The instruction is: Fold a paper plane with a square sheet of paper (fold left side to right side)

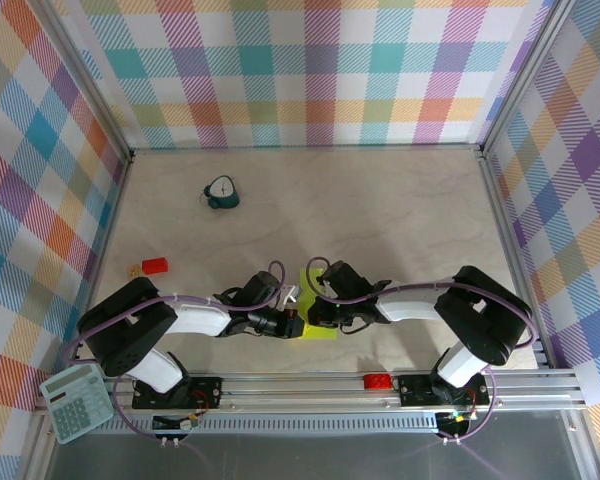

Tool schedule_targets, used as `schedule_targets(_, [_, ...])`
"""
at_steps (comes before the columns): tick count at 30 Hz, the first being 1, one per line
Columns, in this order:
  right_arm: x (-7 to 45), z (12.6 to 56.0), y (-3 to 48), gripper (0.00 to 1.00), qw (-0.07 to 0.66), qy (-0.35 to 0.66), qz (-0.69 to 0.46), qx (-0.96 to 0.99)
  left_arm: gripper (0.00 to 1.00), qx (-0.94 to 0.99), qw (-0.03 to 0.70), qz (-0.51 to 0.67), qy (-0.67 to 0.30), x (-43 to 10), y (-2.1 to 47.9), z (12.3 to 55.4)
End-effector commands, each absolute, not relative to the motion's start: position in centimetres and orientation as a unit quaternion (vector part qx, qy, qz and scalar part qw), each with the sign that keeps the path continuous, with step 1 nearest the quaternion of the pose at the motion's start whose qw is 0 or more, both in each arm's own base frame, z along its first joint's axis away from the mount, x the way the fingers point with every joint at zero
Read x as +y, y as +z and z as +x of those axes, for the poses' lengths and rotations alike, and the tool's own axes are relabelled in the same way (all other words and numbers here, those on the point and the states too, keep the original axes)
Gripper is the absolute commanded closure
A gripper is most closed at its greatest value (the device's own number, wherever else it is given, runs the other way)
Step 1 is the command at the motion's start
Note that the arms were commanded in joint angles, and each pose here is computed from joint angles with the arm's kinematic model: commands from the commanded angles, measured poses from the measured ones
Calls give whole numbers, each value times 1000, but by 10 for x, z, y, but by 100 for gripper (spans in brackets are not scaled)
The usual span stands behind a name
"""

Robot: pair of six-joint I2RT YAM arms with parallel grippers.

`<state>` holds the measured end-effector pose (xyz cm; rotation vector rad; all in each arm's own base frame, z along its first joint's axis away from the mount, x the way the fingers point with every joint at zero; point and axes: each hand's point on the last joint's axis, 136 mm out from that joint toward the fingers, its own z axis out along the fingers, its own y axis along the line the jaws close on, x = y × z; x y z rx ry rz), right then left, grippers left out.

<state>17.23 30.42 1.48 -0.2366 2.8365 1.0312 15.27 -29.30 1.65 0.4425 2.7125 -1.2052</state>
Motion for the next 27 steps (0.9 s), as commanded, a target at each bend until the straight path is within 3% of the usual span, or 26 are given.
schedule_targets(1, [270, 175, -8, 100, 56, 280, -58, 957, 100, 940, 16, 120, -318, -255, -27, 128])
schedule_targets(21, [221, 210, -6, 100, 71, 279, -10, 957, 100, 938, 21, 122, -324, -259, -24, 131])
schedule_targets(27, [225, 217, 20, 100, 93, 292, -18, 952, 100, 934, 26, 124, -334, -264, -19, 134])
